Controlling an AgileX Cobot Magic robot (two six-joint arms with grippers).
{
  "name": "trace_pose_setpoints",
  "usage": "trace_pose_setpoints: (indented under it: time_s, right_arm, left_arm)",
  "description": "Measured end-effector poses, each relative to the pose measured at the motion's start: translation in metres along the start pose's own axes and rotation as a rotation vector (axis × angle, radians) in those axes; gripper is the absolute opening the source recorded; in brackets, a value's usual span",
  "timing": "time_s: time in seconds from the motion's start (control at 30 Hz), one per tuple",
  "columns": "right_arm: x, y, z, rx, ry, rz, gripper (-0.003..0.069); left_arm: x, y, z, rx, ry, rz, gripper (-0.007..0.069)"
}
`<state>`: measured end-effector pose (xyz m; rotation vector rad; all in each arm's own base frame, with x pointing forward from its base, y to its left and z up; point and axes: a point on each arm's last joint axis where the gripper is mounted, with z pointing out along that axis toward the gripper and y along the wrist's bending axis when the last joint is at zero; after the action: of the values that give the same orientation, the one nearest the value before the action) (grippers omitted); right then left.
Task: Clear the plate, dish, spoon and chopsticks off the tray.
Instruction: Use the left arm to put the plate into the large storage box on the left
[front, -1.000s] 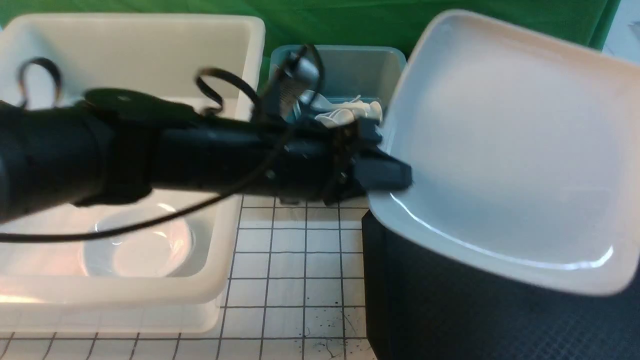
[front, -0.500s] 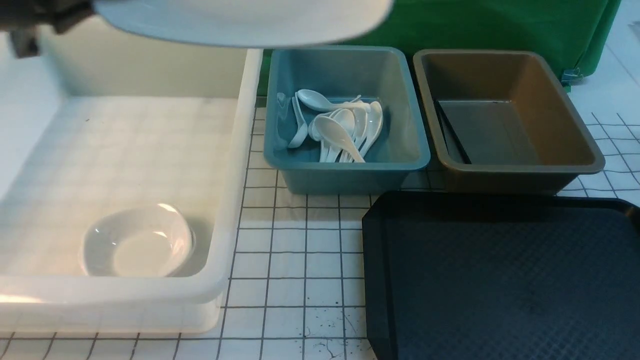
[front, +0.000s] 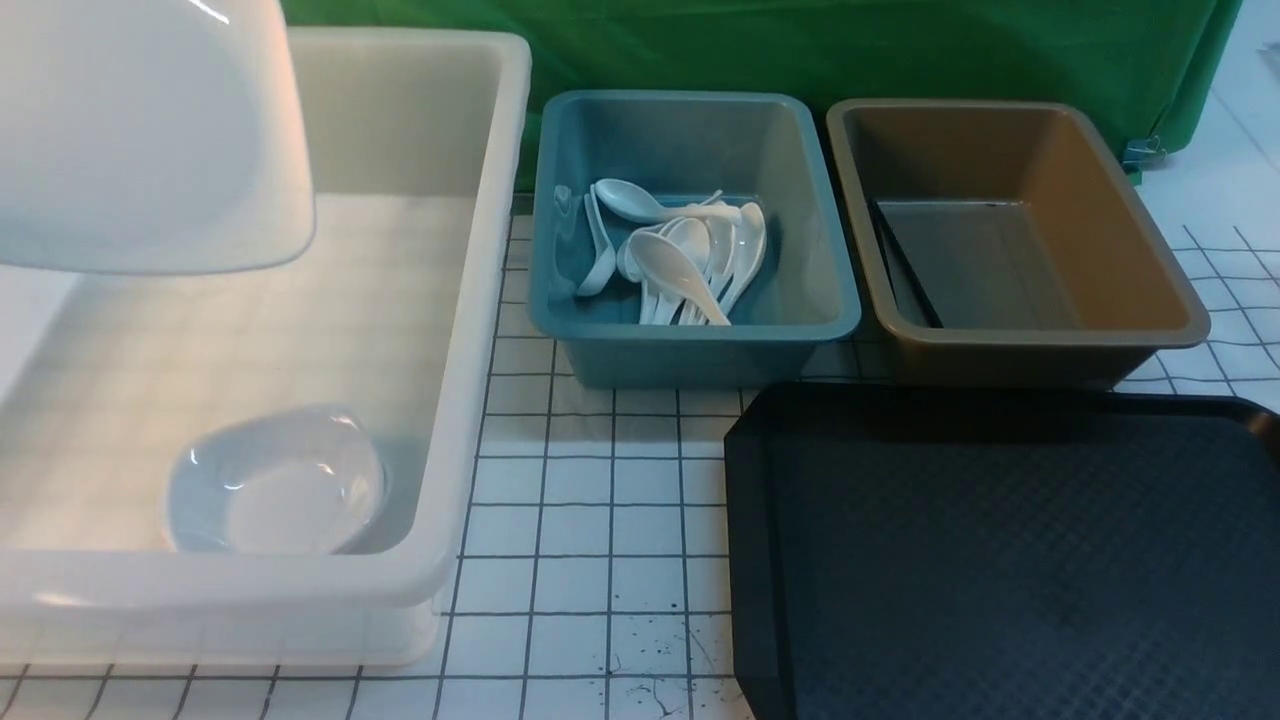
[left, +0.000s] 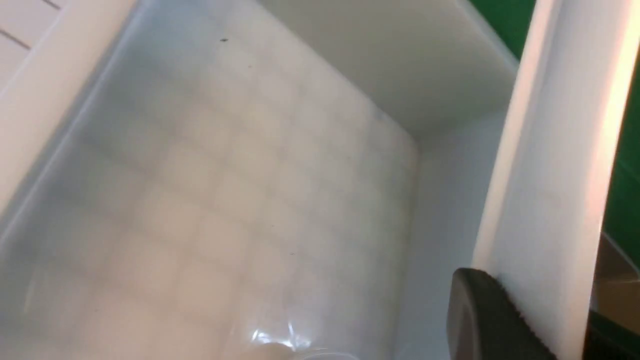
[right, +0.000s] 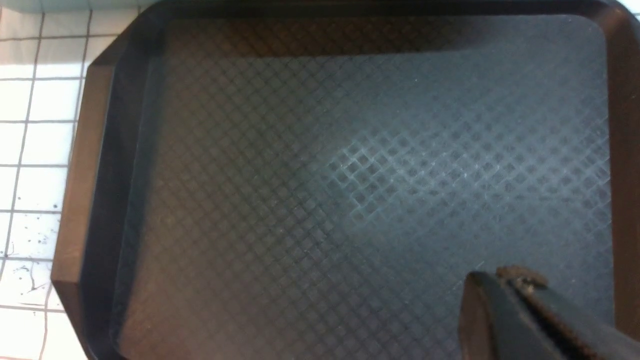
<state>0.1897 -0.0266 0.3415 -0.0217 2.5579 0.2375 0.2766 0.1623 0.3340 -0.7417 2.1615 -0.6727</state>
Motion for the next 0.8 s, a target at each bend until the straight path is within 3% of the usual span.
trace_pose_setpoints:
  time_s: [0.27, 0.4, 0.57, 0.8]
  right_arm:
    - [-0.003, -0.004, 0.008, -0.005, 0.025, 0.011, 0.0054]
    - [-0.003, -0.005, 0.011, -0.006, 0.033, 0.023, 0.006]
    - [-0.004, -0.005, 0.012, -0.007, 0.036, 0.03, 0.0072]
    - [-0.004, -0.005, 0.012, -0.007, 0.037, 0.031, 0.0084]
  left_arm:
    - [-0.006, 0.043, 0.053, -0.081, 0.064, -0.074, 0.0007]
    - [-0.008, 0.043, 0.078, -0.121, 0.132, -0.018, 0.0007]
    - [-0.02, 0.032, 0.106, -0.238, 0.189, 0.096, 0.0007]
    - [-0.021, 0.039, 0.121, -0.269, 0.214, 0.082, 0.0007]
